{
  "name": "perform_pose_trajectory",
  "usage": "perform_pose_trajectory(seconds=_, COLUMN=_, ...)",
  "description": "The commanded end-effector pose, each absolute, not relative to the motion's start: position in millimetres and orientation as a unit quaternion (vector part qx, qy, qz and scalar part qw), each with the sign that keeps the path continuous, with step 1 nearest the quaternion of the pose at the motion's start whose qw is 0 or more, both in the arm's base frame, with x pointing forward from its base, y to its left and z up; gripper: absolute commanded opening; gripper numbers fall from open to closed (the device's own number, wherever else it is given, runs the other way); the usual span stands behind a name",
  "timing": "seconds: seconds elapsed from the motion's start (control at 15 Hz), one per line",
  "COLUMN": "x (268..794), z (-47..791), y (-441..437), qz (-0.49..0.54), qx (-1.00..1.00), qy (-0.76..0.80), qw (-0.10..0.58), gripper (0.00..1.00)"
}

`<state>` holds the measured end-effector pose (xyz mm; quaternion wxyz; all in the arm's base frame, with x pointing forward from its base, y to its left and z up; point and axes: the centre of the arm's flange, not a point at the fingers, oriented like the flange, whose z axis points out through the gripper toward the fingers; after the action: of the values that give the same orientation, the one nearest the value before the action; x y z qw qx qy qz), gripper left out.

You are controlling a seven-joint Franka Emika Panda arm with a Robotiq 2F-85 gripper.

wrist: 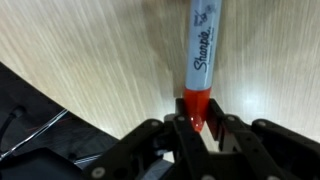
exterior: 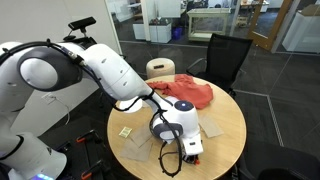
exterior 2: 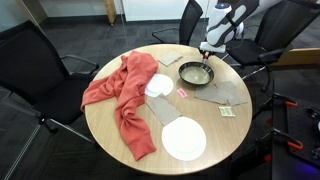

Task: Put the marker inside the ceramic bowl

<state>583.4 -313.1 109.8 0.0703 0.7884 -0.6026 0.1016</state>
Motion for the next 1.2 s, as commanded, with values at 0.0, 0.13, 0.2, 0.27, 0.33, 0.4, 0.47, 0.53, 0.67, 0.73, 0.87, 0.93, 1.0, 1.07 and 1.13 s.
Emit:
perform_pose_trajectory(seconds=0.0, x=578, z=155, y=-303, qz=0.122, qx=0.773, qy=-0.620, qw=0.061, gripper=0.06)
perform_pose_trajectory(seconds=0.13, x=580, z=175, y=-298, qz=0.138, qx=0.770, qy=-0.621, qw=0.056, gripper=0.06)
perform_pose_trajectory(seconds=0.2, x=581, z=184, y=-296, qz=0.147, qx=0.769, qy=-0.619, qw=0.051, gripper=0.06)
perform_pose_trajectory(seconds=0.27, x=583, z=194, y=-290, qz=0.155, qx=0.769, qy=-0.618, qw=0.048, gripper=0.06)
perform_pose_trajectory(seconds=0.33, x=584, z=200, y=-286, qz=0.162, qx=0.770, qy=-0.616, qw=0.044, gripper=0.06)
perform_pose_trajectory(seconds=0.4, x=585, z=209, y=-278, qz=0.169, qx=0.770, qy=-0.614, qw=0.037, gripper=0.06)
perform_pose_trajectory(seconds=0.47, x=585, z=215, y=-270, qz=0.175, qx=0.772, qy=-0.610, qw=0.031, gripper=0.06)
perform_pose_trajectory(seconds=0.53, x=586, z=221, y=-263, qz=0.179, qx=0.776, qy=-0.604, qw=0.025, gripper=0.06)
perform_pose_trajectory(seconds=0.67, x=586, z=230, y=-244, qz=0.180, qx=0.786, qy=-0.592, qw=0.013, gripper=0.06)
perform_pose_trajectory(seconds=0.73, x=584, z=233, y=-233, qz=0.177, qx=0.790, qy=-0.586, qw=0.010, gripper=0.06)
perform_pose_trajectory(seconds=0.87, x=580, z=236, y=-212, qz=0.165, qx=0.800, qy=-0.577, qw=0.010, gripper=0.06)
perform_pose_trajectory(seconds=0.93, x=579, z=236, y=-201, qz=0.161, qx=0.805, qy=-0.571, qw=0.011, gripper=0.06)
perform_pose_trajectory(seconds=1.0, x=575, z=235, y=-192, qz=0.158, qx=0.811, qy=-0.564, qw=0.011, gripper=0.06)
perform_pose_trajectory(seconds=1.07, x=574, z=234, y=-181, qz=0.156, qx=0.816, qy=-0.557, qw=0.009, gripper=0.06)
perform_pose_trajectory(seconds=1.13, x=574, z=231, y=-173, qz=0.153, qx=0.820, qy=-0.552, qw=0.009, gripper=0.06)
